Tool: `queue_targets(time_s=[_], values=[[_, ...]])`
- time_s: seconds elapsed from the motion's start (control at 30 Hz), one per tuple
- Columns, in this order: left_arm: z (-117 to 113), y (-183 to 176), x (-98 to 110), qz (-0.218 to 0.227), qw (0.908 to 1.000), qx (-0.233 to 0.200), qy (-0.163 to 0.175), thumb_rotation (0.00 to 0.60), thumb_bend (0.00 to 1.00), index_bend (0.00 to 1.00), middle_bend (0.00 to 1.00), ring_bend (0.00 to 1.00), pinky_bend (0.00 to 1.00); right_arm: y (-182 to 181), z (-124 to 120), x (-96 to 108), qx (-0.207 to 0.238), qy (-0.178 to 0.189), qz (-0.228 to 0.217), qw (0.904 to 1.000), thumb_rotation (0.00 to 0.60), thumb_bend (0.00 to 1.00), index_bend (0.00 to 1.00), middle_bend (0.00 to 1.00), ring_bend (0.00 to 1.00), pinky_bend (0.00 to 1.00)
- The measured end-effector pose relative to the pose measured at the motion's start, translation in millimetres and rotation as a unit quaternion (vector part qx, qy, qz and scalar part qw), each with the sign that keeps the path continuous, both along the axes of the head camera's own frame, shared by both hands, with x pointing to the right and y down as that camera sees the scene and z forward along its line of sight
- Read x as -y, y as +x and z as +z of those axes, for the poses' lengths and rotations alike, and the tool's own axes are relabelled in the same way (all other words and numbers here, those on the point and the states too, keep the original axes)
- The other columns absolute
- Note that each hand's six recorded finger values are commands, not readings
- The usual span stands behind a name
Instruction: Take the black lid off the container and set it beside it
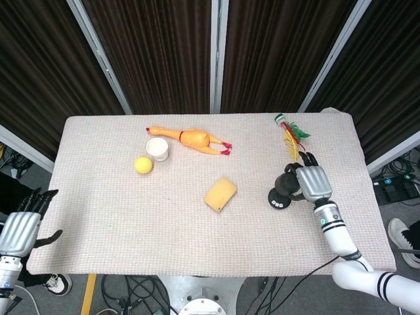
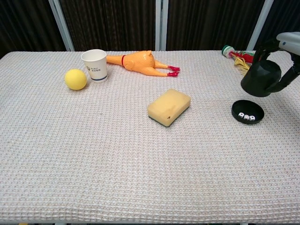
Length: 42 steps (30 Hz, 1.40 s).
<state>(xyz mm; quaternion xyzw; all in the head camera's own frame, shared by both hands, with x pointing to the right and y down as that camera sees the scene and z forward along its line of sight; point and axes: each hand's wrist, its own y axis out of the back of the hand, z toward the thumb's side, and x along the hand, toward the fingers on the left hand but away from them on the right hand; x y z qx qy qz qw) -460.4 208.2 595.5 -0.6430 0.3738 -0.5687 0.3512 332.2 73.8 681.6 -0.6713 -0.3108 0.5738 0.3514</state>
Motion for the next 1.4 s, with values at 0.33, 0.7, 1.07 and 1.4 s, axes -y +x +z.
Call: queue_targets(time_s=[0.33,0.7,1.07,1.4], values=[[0.5,4.0,2.9,0.005,1.0,0.001,-0.001,0.6,0.19,0.08,0.1,0.0,0.16,60.8,3.4,-22.8,-0.023,-0.017,0.061,0.9977,0.6,0.03,0.41,0.44,0.03,0.0],[-0.2,6.1,2.5,0.008,1.0,0.003,-0.003,0.6,0.19,0.08,0.1,0.0,0.16,82.4,18.5,-40.7,-0.033,-0.032,0.072,0.9963,0.6,0.02,0.38,0.41,0.02,0.0],[-1.7,3.9,2.9,0.005,1.0,0.003,0.001,0.6,0.19,0.08,0.1,0.0,0.16,82.6,26.7,-43.0,-0.039,-0.06,0.075,0.9946,0.6,0.0,0.12,0.2,0.0,0.0],[-6.9,3.1,7.1,0.002,0.9999,0.007,0.011,0.6,0.19,0.08,0.1,0.0,0.16,64.2,-9.7,-28.2,0.018,-0.015,0.074,0.997,0.6,0.0,0.05,0.12,0.0,0.0]])
